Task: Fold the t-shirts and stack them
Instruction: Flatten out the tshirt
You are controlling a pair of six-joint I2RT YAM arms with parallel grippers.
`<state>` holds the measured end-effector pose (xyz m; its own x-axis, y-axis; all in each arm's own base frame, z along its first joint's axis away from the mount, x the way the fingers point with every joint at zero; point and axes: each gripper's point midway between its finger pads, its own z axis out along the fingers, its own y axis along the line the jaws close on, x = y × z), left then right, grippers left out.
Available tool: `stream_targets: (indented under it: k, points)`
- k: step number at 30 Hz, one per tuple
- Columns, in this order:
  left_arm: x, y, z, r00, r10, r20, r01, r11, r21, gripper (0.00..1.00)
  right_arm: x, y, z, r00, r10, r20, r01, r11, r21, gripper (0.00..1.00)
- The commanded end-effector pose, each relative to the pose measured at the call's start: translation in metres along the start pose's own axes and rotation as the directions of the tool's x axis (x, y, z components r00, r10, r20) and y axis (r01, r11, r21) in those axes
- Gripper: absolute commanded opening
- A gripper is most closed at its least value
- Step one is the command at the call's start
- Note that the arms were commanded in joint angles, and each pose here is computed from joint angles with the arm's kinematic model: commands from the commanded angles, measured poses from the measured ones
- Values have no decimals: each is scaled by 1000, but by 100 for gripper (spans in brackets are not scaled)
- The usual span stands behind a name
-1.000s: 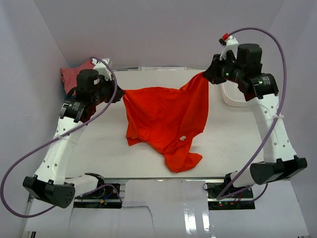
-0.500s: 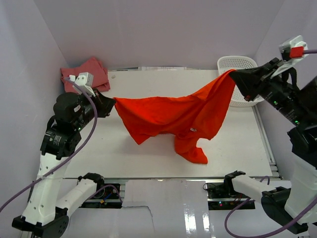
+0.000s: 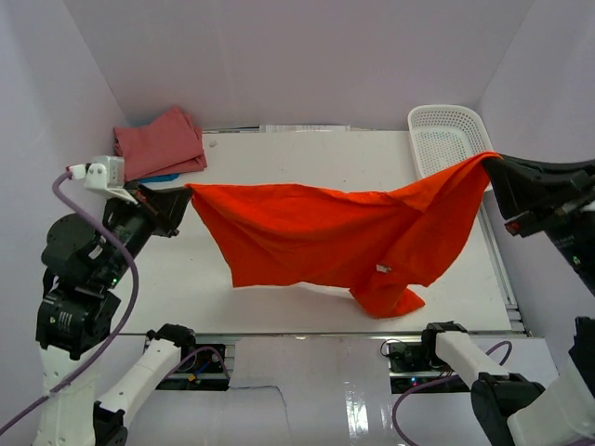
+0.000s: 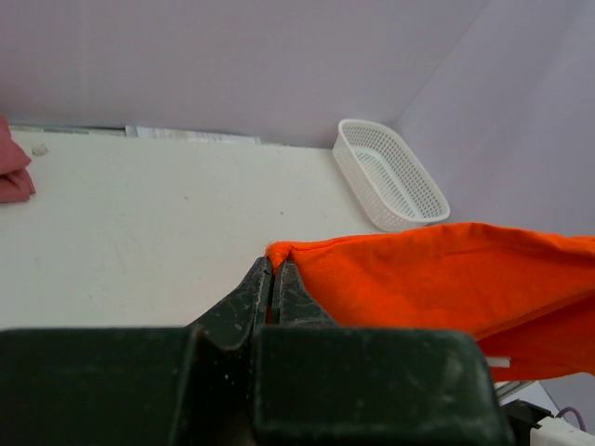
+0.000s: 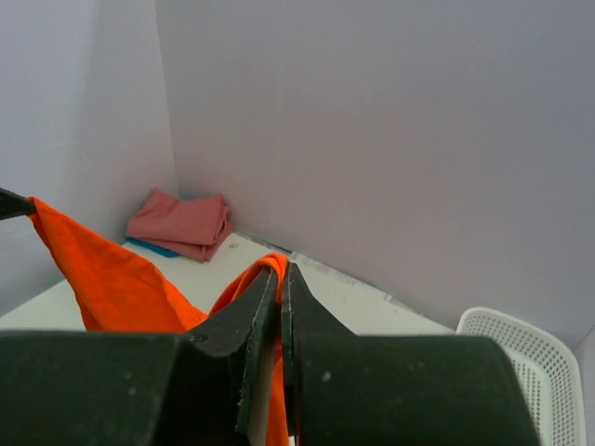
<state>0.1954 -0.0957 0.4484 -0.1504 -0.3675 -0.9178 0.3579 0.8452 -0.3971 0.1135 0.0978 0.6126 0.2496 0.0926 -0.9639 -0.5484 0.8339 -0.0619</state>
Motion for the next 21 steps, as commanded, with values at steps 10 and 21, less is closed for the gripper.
stream_targets:
  k: [10,21]
  points:
    - [-84,-48,-109,912,67,405,-98,994,57,0,-78,93,-71,910,-250,331,256,966,26,8]
    - [-108,-111,-192,763,97,639,-194,977,84,0,-112,161,-146,733,-384,562,344,921,181,8]
